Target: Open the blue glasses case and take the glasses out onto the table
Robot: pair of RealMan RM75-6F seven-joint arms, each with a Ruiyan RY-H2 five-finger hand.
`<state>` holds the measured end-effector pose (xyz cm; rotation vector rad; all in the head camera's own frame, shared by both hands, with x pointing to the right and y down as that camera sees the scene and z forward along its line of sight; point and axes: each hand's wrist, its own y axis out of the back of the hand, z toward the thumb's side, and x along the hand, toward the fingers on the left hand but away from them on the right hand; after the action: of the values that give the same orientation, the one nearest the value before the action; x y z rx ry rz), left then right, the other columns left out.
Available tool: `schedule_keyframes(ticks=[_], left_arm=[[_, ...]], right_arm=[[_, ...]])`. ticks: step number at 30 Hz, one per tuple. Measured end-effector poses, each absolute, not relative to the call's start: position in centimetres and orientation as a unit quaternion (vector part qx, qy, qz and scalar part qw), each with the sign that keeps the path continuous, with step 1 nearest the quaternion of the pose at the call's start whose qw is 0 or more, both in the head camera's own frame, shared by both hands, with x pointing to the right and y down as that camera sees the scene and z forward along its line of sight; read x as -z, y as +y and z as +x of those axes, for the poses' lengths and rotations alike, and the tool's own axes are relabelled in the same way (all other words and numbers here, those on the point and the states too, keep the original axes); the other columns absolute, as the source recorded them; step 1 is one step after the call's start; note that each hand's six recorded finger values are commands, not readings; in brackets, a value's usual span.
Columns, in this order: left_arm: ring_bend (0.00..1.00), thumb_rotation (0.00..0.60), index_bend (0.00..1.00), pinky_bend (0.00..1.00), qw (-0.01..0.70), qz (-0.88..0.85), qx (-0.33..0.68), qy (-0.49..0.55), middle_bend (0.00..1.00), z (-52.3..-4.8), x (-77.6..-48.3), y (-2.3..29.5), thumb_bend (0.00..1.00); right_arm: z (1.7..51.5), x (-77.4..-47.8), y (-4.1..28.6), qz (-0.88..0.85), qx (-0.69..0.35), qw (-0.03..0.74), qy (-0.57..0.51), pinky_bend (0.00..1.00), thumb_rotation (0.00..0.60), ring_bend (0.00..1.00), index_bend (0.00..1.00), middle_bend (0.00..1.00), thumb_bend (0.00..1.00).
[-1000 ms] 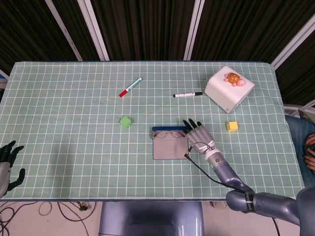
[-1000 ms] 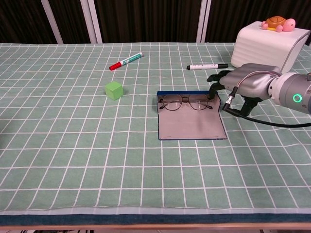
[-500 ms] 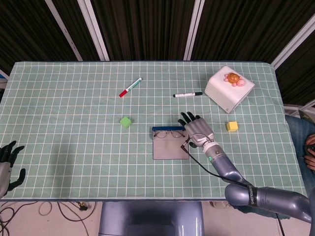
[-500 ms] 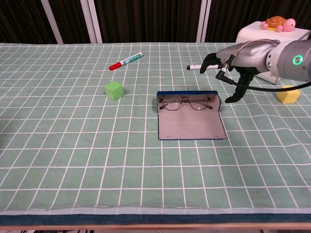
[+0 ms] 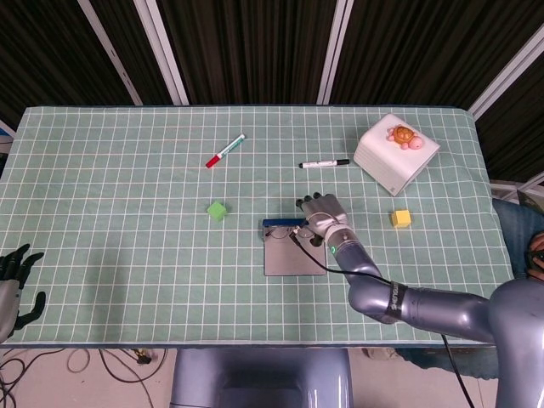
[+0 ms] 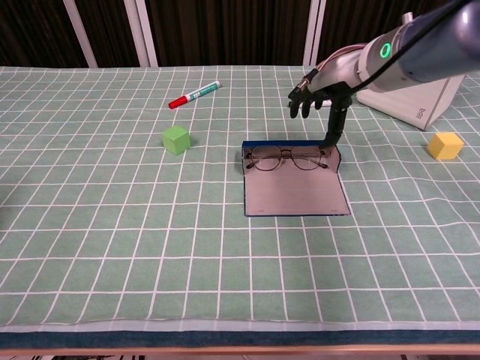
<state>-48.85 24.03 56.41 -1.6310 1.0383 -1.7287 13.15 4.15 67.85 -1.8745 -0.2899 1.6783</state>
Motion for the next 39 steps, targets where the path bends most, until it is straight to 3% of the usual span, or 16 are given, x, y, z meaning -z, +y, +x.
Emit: schedule_keyframes(ticks=[7, 18, 39], left_arm=[[0.00, 0.600, 0.13, 0.02, 0.266, -0.607, 0.644, 0.384, 0.00, -48.8, -56.5, 24.1, 0.47], [0.00, 0.600, 0.13, 0.02, 0.256, -0.608, 0.645, 0.385, 0.00, -48.9, -56.6, 24.1, 0.47], [0.00, 0.600, 0.13, 0.02, 0.246, -0.607, 0.651, 0.384, 0.00, -49.1, -56.8, 24.0, 0.47]], right_arm=[[10.5, -69.0, 2.5, -0.693, -0.655, 0.284, -0.097, 0.28, 0.600, 0.25, 0.22, 0.27, 0.33], [8.6, -71.8, 2.8, -0.694, -0.656, 0.279, -0.102, 0.33, 0.600, 0.35, 0.29, 0.34, 0.33], [8.2, -73.2, 2.4, -0.696, -0.662, 0.257, -0.111, 0.33, 0.600, 0.36, 0.36, 0.37, 0.43]])
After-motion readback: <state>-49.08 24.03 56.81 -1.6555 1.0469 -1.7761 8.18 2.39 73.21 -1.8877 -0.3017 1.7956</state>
